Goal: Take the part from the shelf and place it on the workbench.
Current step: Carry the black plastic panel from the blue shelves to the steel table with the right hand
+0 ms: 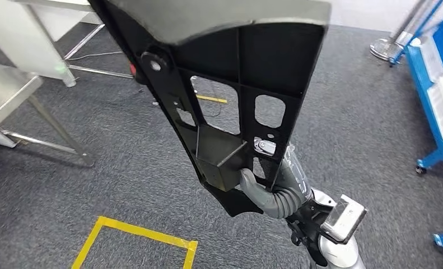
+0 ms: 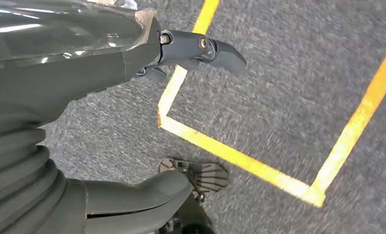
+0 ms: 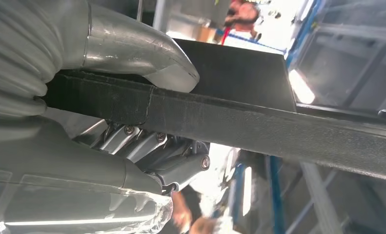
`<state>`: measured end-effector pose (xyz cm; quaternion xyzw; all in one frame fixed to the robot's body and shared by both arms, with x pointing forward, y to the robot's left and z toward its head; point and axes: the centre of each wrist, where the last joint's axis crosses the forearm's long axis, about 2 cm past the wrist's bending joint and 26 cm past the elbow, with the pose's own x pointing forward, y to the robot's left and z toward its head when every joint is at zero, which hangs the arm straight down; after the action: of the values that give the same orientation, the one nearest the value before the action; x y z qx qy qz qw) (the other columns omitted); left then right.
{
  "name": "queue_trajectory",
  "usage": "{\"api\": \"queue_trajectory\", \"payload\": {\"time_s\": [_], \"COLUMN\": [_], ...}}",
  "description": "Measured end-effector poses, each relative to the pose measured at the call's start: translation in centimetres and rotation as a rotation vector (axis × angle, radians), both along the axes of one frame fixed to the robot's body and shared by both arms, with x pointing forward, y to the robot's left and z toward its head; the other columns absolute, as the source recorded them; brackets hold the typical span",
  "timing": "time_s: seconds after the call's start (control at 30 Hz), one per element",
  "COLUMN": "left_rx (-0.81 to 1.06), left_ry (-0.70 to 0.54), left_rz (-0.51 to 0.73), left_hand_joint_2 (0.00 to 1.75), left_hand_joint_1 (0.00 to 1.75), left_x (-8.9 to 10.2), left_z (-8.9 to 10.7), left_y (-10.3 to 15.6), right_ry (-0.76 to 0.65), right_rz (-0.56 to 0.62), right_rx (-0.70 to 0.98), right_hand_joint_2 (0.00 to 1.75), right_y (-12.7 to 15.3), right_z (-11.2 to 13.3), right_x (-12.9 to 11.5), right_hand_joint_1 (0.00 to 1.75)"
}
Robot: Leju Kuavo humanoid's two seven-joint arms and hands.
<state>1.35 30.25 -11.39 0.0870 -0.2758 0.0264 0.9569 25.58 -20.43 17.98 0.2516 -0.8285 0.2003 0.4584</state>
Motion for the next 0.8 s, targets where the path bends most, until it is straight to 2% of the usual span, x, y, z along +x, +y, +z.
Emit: {"api": "queue_trajectory", "payload": {"time_s": [0.8], "left_rx": [0.001], "left_ry": [0.017], "left_rz": [-0.004], "left_hand_joint_2": [1.75], "left_hand_joint_1": [0.00], "left_x": [0.01], "left_z": [0.00], "left_y": [-0.08], "right_ry": [-0.003], "right_rz": [0.002], "right_rx": [-0.016], "right_hand_joint_2": [1.75], "right_y": [-0.07], "right_z": [-0.03], "right_x": [-0.02], "right_hand_joint_1": [1.75]}}
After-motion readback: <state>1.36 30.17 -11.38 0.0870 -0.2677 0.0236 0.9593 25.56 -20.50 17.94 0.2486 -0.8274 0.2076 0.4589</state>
